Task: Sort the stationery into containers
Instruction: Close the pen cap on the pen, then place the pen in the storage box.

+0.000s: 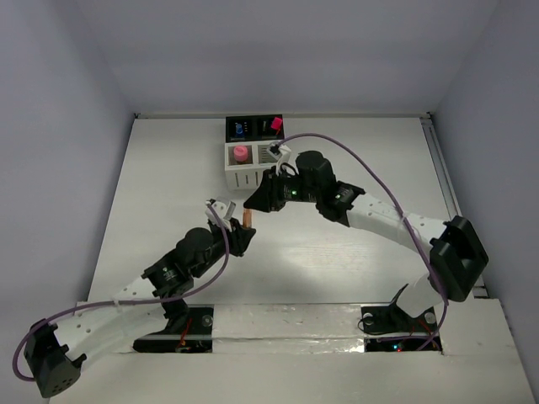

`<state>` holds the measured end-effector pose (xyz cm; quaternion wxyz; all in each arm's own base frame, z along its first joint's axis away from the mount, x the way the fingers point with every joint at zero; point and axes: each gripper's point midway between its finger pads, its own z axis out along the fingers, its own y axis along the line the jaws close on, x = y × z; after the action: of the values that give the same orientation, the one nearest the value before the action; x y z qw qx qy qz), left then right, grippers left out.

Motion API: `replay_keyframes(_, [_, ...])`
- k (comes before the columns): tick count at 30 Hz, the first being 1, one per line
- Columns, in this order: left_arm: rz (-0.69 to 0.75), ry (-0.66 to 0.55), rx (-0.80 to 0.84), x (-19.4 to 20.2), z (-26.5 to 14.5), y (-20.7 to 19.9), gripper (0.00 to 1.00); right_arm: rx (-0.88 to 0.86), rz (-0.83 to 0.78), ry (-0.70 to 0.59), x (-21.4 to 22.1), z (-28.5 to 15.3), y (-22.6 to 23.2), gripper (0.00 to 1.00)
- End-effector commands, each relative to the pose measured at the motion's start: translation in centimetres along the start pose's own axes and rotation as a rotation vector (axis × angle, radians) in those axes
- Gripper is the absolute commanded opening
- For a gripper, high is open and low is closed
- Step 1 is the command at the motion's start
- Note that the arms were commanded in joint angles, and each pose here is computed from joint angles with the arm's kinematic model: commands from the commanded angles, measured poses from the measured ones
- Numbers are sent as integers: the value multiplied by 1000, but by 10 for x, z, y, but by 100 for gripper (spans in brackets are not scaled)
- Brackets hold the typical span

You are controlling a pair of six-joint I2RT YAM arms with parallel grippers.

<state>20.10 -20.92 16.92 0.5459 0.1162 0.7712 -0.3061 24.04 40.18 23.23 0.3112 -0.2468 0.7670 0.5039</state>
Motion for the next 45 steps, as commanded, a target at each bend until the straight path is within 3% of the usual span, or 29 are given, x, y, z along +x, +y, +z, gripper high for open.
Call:
replay_keyframes(1, [-106, -512, 141, -168, -31, -51, 0, 40, 94, 275, 98, 3, -8, 0])
replay_keyframes(7, [-110, -540, 147, -185, -33, -57, 0, 55, 144, 291, 128, -1, -20, 0])
replay_keyframes(9, [-109, -528, 144, -184, -28, -58, 0, 80, 130, 240, 119, 2, -24, 0])
replay_keyframes(12, [-115, -493, 142, -174, -18, -58, 0, 106, 116, 158, 95, 6, -23, 0])
replay_keyframes(18, [-143, -417, 137, -140, -9, -50, 0, 149, 171, -136, 7, -1, -36, 0])
replay_keyframes(24, [-161, -356, 121, -106, -11, -37, 27, 180, 146, -359, -79, -23, -47, 0])
replay_keyframes(31, [-162, -321, 79, -81, -10, -22, 52, 212, 122, -504, -152, -40, -77, 0])
replay_keyframes(35, [-153, -325, 33, -77, -12, -12, 65, 305, 79, -559, -175, -42, -108, 0])
replay_keyframes(37, [-166, -344, 8, -78, -14, -5, 79, 382, 63, -562, -175, -34, -132, 0])
replay_keyframes(39, [-172, -357, -6, -77, -15, -1, 86, 431, 11, -573, -182, -32, -144, 0])
replay_keyframes(45, [-179, -361, -69, -68, -13, 13, 90, 542, -101, -608, -199, -27, -178, 0])
